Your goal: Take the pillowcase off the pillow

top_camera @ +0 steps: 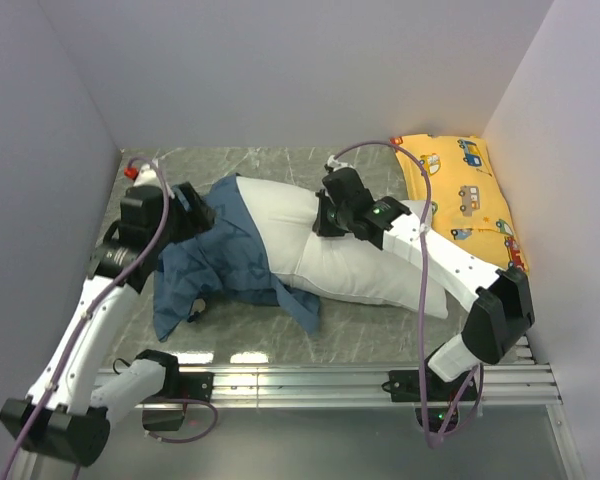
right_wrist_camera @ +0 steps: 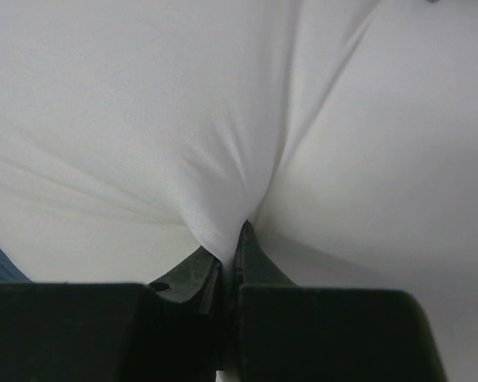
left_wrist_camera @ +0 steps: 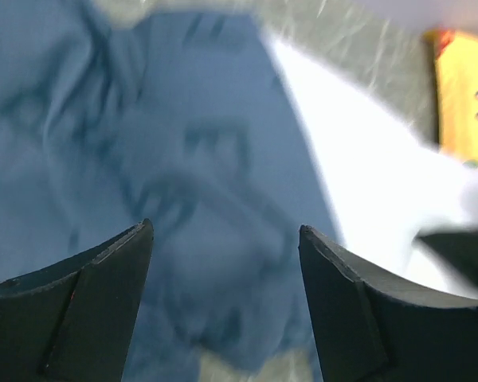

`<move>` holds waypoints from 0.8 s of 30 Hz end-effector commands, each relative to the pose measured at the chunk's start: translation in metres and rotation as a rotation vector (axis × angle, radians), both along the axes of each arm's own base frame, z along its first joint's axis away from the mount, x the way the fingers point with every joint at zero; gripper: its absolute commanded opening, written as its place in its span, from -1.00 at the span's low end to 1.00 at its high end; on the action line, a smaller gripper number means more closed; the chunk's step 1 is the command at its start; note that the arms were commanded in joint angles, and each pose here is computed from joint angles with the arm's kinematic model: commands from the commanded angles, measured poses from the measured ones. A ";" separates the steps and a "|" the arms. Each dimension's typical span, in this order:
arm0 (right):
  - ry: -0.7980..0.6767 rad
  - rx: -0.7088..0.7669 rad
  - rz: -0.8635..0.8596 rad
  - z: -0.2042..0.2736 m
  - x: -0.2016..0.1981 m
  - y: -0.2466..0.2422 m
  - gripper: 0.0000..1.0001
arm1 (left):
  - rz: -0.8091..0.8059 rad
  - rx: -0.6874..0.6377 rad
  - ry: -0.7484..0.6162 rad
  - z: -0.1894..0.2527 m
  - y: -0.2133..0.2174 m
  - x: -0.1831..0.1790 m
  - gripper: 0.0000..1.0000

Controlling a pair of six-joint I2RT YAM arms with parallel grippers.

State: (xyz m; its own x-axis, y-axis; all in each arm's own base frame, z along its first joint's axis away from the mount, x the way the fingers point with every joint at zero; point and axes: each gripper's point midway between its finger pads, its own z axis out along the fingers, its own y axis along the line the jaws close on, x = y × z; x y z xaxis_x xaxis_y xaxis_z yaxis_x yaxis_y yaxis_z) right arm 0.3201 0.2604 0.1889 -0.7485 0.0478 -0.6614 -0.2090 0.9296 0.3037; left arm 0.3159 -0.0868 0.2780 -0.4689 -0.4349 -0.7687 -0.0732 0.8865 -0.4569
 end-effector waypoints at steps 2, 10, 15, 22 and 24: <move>-0.073 0.097 -0.017 0.043 0.030 0.008 -1.00 | 0.045 0.041 0.059 -0.036 0.013 -0.036 0.59; -0.080 0.124 -0.009 0.057 0.039 0.015 -1.00 | 0.099 0.066 0.115 -0.078 0.021 -0.033 0.51; -0.076 0.108 -0.025 0.052 0.035 0.003 -1.00 | 0.108 0.061 0.133 -0.088 0.020 -0.030 -0.28; -0.091 0.113 -0.050 0.056 0.032 -0.014 -1.00 | 0.283 0.135 0.080 -0.066 0.063 -0.034 -0.99; -0.092 0.114 -0.057 0.056 0.030 -0.021 -1.00 | 0.357 0.129 0.071 -0.058 0.088 -0.031 -0.99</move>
State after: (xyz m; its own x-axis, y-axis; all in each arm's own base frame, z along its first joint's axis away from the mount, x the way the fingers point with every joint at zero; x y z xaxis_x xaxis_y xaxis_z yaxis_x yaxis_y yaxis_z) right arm 0.3391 0.2612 0.1999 -0.7738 0.0813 -0.6282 -0.1997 0.9098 0.3638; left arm 0.2780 -0.0504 0.1903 -0.5071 -0.4616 -0.7279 -0.2816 0.8869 -0.3663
